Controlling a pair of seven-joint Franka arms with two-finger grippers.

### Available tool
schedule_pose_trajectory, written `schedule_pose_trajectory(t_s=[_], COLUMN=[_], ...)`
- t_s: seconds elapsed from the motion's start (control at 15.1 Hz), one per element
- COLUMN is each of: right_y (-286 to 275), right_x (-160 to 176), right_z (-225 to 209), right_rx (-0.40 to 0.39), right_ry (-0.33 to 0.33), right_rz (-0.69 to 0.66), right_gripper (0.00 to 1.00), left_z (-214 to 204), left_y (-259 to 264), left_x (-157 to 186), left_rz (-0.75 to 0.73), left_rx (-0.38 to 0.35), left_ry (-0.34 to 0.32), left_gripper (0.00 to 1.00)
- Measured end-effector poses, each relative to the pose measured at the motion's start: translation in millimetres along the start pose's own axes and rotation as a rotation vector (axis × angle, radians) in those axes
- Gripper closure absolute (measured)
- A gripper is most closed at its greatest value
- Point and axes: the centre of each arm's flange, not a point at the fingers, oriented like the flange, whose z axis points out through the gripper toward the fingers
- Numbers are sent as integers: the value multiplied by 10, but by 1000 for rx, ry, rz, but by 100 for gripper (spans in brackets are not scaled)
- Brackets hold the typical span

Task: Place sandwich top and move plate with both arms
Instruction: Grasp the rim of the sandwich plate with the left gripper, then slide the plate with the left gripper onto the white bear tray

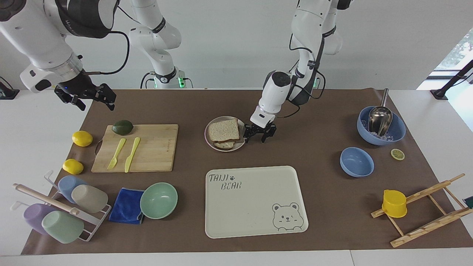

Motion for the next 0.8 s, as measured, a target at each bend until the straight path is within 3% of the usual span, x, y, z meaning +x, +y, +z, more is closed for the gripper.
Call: schedule_pose_trajectory(t_s=[0.6, 0.8], right_y=[6, 6], right_x=[24, 22], right_z=[-2, -6], right_rx=[-2, -2], right_ry=[20, 20], right_rz=[9, 9], right_gripper=[0, 0], left_z=[35, 52], left_y=[208, 194], left_x=[-227, -246], left_rz=[26, 27], left_rx=[-13, -1], left_ry=[-26, -42], left_gripper=[17, 52])
